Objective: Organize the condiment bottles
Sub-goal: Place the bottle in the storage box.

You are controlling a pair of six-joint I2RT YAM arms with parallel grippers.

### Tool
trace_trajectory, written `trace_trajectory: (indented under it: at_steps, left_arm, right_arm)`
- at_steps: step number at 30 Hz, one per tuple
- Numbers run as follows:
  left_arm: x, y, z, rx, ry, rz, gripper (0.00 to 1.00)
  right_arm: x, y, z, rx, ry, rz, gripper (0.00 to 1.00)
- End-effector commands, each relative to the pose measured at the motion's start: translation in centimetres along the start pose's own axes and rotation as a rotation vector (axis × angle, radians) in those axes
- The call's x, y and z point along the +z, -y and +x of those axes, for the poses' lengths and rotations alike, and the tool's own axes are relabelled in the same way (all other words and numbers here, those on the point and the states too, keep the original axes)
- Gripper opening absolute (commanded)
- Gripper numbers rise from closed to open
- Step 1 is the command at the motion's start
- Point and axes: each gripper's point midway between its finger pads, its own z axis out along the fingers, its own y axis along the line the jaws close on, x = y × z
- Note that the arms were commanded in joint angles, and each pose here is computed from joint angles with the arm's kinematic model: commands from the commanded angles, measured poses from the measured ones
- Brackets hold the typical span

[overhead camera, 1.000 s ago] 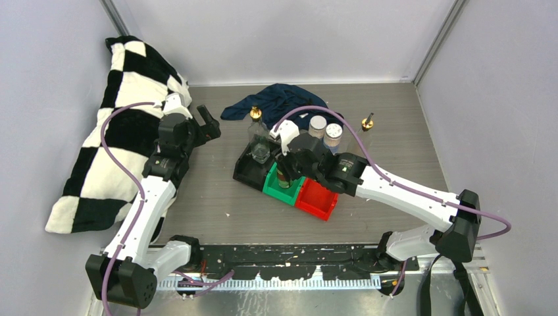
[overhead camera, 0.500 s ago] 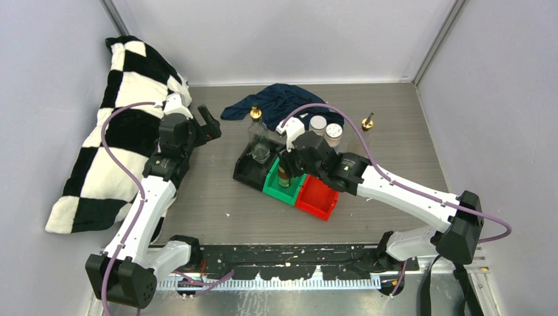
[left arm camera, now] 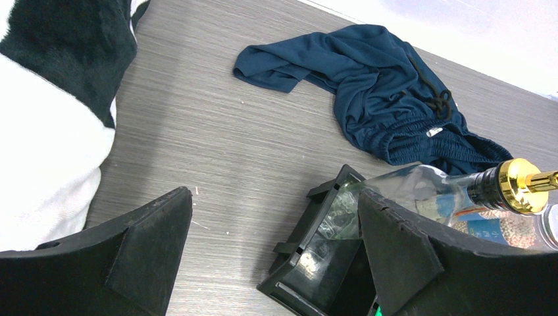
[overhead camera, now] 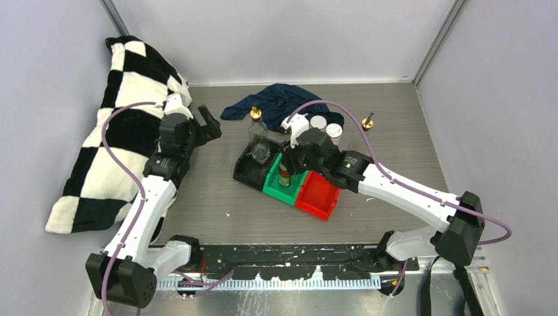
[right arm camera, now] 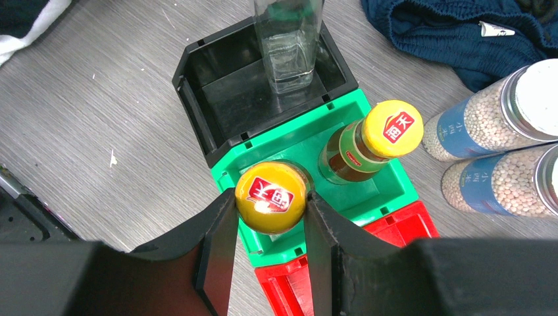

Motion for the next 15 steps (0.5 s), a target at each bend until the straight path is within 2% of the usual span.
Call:
trace_trajectory:
  at_steps: [1,15]
  left_arm:
    - [0.22,0.21,-0.97,0.003,0.043,0.002,0.97]
    - [0.27,0.16,-0.94,0.004,0.042,0.000,0.97]
  right_arm:
    - [-1.43,-0.71,-6.30,0.065,0.213,-0.042,0.01]
    - [-0.58,-0.74,-5.74,0.059,0.172,-0.044,0.01]
